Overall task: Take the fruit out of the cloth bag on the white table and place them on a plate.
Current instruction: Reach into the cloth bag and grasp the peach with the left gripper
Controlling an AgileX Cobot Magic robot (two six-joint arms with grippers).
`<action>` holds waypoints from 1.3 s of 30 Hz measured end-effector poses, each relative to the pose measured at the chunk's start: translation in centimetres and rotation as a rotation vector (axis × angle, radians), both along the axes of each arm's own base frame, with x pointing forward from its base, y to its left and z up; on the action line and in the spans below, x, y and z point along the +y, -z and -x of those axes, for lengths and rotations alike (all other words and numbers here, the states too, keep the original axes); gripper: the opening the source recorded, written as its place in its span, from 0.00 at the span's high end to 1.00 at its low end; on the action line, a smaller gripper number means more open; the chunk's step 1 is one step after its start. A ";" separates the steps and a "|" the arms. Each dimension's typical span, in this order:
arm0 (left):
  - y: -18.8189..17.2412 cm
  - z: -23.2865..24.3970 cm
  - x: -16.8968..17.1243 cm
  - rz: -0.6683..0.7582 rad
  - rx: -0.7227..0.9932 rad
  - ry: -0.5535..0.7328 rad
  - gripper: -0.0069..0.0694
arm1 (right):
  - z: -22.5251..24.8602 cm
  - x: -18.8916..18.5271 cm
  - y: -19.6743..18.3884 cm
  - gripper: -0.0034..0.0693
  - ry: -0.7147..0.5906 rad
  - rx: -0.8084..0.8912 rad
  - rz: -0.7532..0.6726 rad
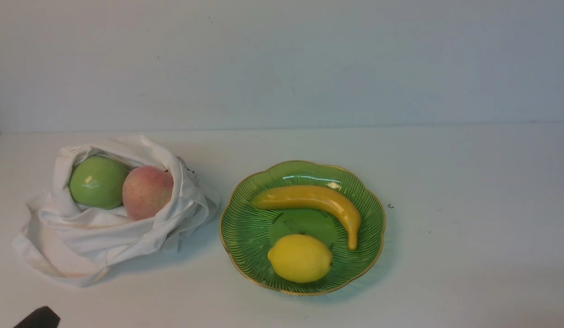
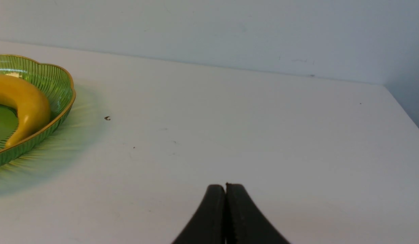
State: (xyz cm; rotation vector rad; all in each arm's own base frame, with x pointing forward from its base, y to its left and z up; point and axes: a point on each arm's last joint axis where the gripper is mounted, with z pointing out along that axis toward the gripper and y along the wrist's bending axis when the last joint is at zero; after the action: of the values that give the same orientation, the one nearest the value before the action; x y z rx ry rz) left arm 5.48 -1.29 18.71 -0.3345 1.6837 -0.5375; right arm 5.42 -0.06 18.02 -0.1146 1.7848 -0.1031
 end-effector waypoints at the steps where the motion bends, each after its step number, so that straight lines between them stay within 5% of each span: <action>1: -0.3 0.0 0.1 0.026 -0.024 -0.014 0.92 | 0.0 0.0 0.0 0.97 0.000 0.000 0.000; 7: -3.8 0.2 2.0 0.202 -0.343 -0.213 0.92 | 0.0 0.0 0.0 0.97 0.000 0.000 0.000; 13: -10.5 1.9 1.7 0.026 -0.513 -0.185 0.92 | 0.0 0.0 0.0 0.97 0.000 0.000 0.000; 17: -15.1 -0.2 0.0 -0.146 -0.259 0.001 0.92 | 0.0 0.0 0.0 0.97 0.000 0.000 0.000; 24: -13.7 -8.6 -2.1 -0.358 0.482 0.344 0.92 | 0.0 0.0 0.0 0.97 0.000 0.000 0.000; 30: -12.3 -14.7 -2.1 -0.467 0.727 0.445 0.92 | 0.0 0.0 0.0 0.97 0.001 0.000 0.000; 39: -11.4 -21.5 -2.0 -0.511 0.770 0.426 0.92 | 0.0 0.0 0.0 0.97 0.001 0.000 0.000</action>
State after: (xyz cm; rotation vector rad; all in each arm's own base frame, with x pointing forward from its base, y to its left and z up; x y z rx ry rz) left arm 26.93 -3.33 30.14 0.2388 2.5885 -0.2660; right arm 5.42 -0.07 18.02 -0.1138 1.7849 -0.1037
